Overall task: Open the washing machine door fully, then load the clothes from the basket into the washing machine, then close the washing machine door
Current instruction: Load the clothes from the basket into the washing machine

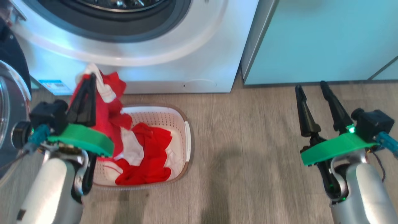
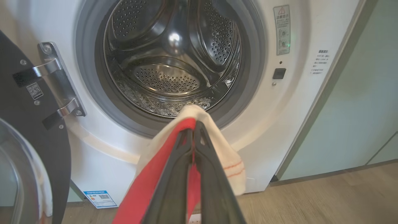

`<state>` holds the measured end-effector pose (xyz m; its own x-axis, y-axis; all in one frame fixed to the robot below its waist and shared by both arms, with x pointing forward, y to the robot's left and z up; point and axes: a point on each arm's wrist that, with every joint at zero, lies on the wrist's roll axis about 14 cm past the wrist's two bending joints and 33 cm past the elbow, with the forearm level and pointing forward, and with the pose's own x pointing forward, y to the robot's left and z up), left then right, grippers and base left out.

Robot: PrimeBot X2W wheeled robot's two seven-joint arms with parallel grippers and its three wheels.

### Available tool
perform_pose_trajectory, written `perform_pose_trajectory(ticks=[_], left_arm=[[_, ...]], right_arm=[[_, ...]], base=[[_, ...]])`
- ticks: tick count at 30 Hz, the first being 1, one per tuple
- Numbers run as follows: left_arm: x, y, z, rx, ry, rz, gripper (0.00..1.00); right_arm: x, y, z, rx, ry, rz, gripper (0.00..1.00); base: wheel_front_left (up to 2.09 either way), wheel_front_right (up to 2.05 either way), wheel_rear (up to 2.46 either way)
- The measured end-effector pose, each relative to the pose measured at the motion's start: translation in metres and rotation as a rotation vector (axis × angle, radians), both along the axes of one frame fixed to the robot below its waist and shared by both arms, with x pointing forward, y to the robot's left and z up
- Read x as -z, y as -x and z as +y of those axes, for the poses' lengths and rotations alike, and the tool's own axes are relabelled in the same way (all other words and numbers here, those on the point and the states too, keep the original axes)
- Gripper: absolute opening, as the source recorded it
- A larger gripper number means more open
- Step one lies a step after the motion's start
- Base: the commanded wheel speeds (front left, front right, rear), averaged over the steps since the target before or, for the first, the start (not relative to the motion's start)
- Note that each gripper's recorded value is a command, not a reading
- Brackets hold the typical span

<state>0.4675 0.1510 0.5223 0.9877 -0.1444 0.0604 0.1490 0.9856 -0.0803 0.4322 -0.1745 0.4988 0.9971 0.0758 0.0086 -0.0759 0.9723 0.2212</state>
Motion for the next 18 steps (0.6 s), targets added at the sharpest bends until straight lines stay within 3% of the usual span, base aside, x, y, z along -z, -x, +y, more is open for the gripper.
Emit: perform_pose_trajectory(ticks=[18], left_arm=[[-0.020, 0.053, 0.002, -0.015, -0.009, 0.007, 0.00]], right_arm=[[-0.016, 0.041, -0.005, 0.015, -0.001, -0.009, 1.00]], base=[[0.00, 0.00, 0.00]])
